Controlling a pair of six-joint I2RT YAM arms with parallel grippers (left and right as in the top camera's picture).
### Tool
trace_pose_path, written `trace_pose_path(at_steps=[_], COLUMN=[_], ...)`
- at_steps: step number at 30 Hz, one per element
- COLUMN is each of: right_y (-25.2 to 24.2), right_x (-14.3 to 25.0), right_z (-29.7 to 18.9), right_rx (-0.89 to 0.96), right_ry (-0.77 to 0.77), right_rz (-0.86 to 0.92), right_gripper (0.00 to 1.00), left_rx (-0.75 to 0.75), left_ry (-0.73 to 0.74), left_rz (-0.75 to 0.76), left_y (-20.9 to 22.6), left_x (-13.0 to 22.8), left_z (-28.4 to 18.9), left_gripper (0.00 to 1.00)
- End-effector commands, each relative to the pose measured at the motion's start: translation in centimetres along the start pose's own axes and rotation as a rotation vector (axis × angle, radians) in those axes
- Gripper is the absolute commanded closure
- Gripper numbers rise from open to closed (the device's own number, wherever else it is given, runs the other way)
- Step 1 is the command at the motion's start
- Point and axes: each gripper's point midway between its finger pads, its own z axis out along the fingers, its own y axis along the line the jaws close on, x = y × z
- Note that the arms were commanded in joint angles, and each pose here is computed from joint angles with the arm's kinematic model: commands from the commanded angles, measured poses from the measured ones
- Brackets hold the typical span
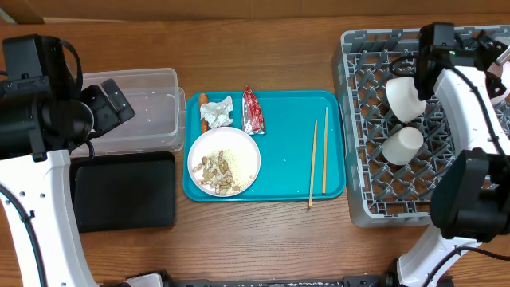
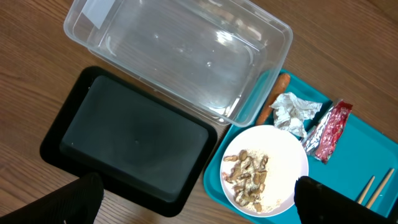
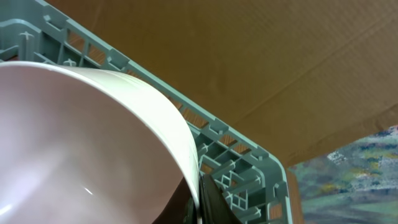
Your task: Sort waste into correct bins and load items into the dishwasher
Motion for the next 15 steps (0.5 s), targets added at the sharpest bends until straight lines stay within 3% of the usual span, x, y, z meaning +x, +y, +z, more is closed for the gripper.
trace_pose_path(at_steps=[1, 15], right_y=[-0.7, 2.3], right_x=[-0.3, 1.3], right_z=[1.4, 2.5], right_rx=[0.048, 0.048], right_ry=[-0.003, 0.008], right_rz=[-0.071, -0.254], right_gripper=[0.96, 0.96], left_rx=[-0.013, -0.013], left_ry=[-0.01, -0.01], left_rz=[-0.014, -0.014], left_y=[0.3, 0.3], left_x=[-0.2, -0.2], left_z=[-0.1, -0.1], left_gripper=[0.0, 0.0])
